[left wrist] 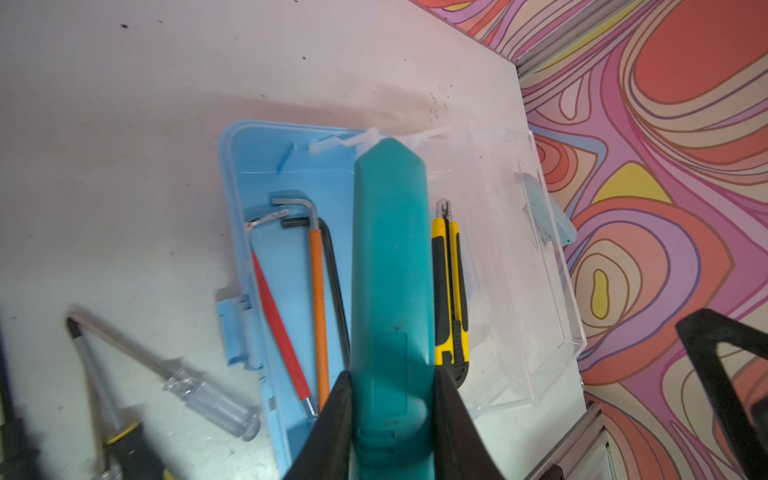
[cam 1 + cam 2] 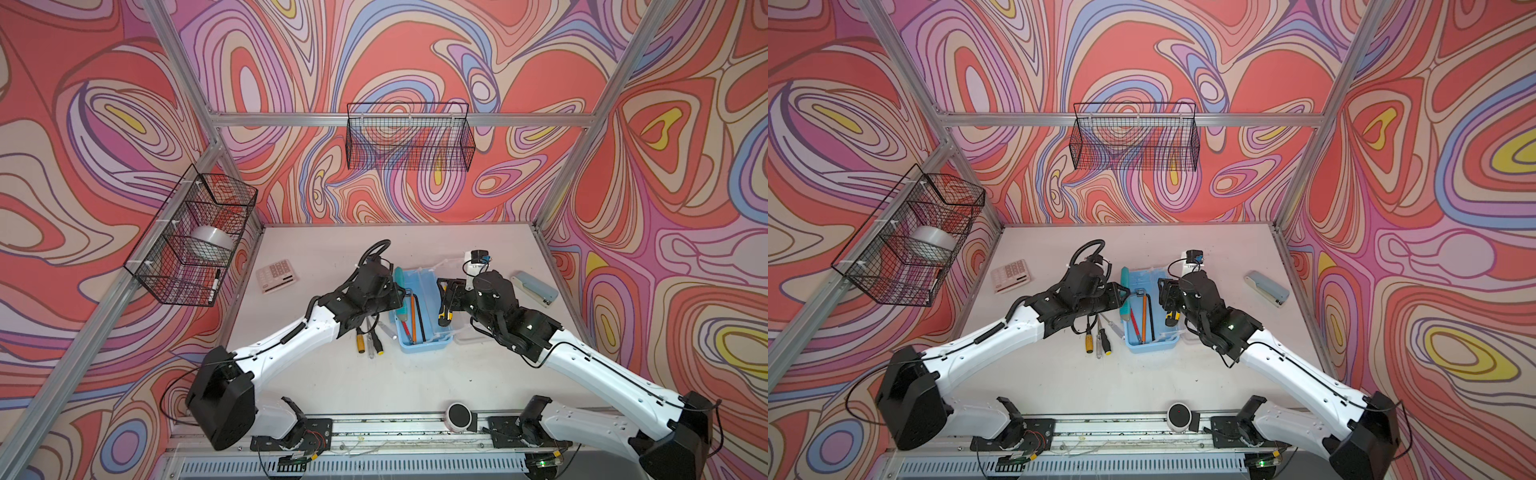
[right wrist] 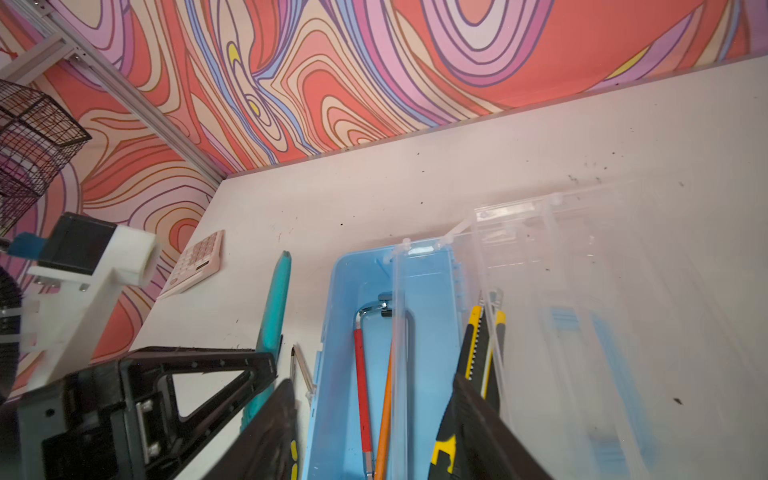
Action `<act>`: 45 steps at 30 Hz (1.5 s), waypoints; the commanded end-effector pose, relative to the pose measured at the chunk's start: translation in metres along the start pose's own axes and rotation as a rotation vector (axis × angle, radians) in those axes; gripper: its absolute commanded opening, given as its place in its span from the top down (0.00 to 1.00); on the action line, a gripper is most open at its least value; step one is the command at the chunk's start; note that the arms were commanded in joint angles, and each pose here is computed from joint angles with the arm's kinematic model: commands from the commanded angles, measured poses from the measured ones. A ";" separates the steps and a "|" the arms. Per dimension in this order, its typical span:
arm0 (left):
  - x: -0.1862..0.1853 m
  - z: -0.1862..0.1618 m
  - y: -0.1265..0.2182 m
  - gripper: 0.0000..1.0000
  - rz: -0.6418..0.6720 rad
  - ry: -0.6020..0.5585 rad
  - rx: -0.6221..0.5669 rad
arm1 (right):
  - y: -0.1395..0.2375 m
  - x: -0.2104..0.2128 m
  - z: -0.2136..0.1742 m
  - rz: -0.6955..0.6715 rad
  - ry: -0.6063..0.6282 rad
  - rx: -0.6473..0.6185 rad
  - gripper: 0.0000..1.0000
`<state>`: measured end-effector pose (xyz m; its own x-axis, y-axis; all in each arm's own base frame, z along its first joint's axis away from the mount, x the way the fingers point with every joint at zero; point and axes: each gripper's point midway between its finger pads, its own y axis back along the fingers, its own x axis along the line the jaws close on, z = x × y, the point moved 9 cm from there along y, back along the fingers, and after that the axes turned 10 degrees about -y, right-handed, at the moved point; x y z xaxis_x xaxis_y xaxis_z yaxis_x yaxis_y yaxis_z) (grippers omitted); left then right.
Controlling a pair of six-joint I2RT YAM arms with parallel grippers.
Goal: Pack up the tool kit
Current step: 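Lift the teal utility knife and lower it into the blue box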
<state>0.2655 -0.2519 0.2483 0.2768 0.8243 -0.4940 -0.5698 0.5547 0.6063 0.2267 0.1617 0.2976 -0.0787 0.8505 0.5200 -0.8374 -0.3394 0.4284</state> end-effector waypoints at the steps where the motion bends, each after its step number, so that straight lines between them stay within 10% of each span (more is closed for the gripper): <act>1: -0.021 0.005 -0.018 0.77 -0.050 -0.007 -0.011 | 0.003 -0.014 -0.006 -0.060 0.019 0.006 0.38; 45: -0.036 -0.007 -0.108 0.57 -0.018 -0.034 0.127 | -0.013 -0.026 -0.012 -0.074 0.014 0.048 0.38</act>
<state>0.3104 -0.3394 0.1935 0.3145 0.8108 -0.4937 -0.4585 0.5851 0.6689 0.2314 0.1483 0.2712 -0.0146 0.8790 0.4766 -0.8133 -0.2877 0.5057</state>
